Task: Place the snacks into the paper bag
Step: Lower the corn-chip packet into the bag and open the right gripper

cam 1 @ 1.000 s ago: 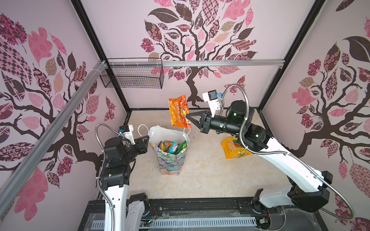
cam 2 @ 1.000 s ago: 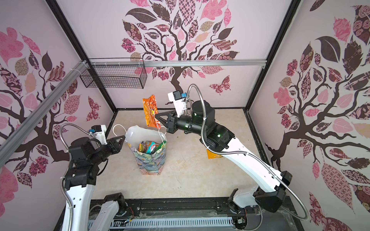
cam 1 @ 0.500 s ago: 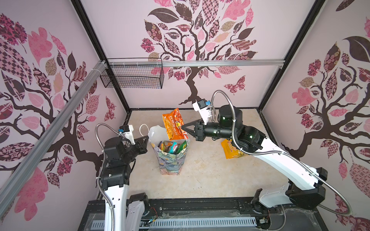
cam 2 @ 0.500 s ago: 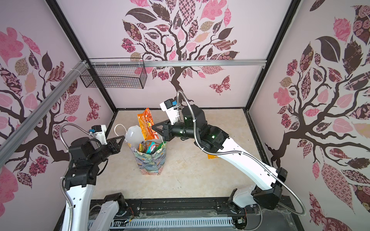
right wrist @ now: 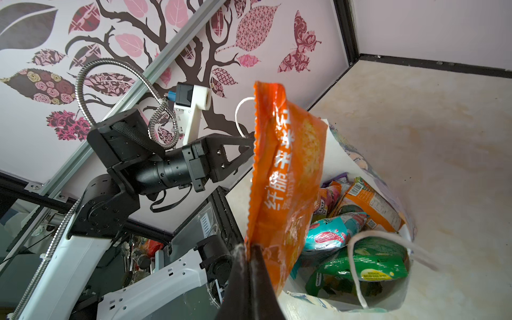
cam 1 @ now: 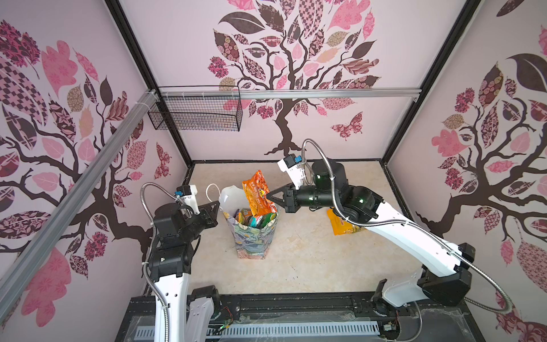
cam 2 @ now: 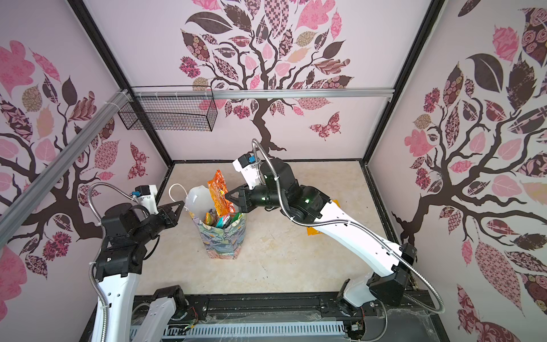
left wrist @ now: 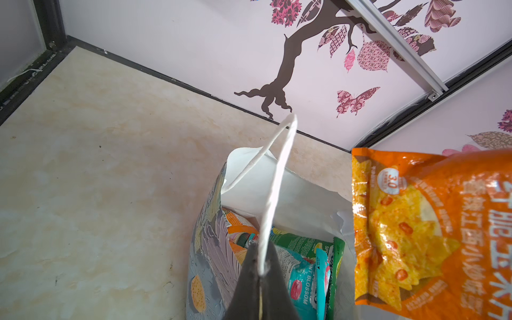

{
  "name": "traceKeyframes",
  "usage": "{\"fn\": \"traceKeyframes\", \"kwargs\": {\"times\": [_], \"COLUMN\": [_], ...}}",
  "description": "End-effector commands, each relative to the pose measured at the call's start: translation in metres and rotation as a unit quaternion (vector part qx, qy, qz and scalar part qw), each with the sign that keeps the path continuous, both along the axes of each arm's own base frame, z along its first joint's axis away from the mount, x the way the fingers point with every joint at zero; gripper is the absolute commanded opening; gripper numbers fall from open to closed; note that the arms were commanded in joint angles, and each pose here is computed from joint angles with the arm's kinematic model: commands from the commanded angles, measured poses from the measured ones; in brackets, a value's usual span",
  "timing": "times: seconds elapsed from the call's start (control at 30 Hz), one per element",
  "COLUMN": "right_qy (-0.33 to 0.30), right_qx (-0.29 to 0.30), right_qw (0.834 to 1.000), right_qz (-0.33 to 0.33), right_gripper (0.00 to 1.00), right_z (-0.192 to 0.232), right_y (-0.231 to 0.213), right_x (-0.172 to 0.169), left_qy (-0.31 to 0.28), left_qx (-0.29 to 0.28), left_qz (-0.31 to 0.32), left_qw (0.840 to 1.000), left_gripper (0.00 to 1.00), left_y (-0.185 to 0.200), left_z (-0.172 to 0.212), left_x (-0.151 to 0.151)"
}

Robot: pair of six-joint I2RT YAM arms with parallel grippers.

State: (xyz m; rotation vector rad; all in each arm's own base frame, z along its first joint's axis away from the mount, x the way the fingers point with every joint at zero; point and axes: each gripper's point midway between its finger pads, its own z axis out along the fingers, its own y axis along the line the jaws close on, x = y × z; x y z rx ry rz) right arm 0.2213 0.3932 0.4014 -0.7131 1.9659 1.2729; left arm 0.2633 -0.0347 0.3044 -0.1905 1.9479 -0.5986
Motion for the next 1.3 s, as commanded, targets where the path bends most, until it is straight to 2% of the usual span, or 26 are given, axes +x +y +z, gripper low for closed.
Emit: {"fn": "traceKeyframes", "kwargs": {"times": [0.0, 0.57, 0.7, 0.87, 1.13, 1.27], "right_qy": [0.008, 0.06, 0.057, 0.052, 0.01, -0.009], "right_qx": [-0.013, -0.021, -0.061, -0.092, -0.143, -0.154], "right_qw": [1.0, 0.997, 0.996, 0.994, 0.989, 0.986], "right_qz": [0.023, 0.046, 0.014, 0.008, -0.046, -0.06], "right_gripper": [0.0, 0.0, 0.0, 0.0, 0.07, 0.2], "right_z": [-0.011, -0.049, -0.069, -0.083, -0.082, -0.071], "right_y": [0.009, 0.039, 0.042, 0.044, 0.033, 0.029], "right_x": [-0.004, 0.005, 0.021, 0.029, 0.052, 0.059], "left_qy": [-0.006, -0.009, -0.008, -0.007, -0.007, -0.007], "left_qx": [0.003, 0.004, 0.004, 0.003, 0.003, 0.003], "left_qz": [-0.002, -0.001, -0.002, -0.001, -0.001, -0.001], "left_qw": [1.0, 1.0, 1.0, 1.0, 1.0, 1.0], "left_gripper": [0.0, 0.0, 0.0, 0.0, 0.0, 0.0], "left_y": [0.0, 0.001, 0.0, 0.001, 0.001, 0.0], "left_z": [-0.001, 0.0, -0.001, -0.001, -0.001, -0.001], "left_x": [0.0, -0.001, -0.001, 0.0, -0.001, -0.001]}}
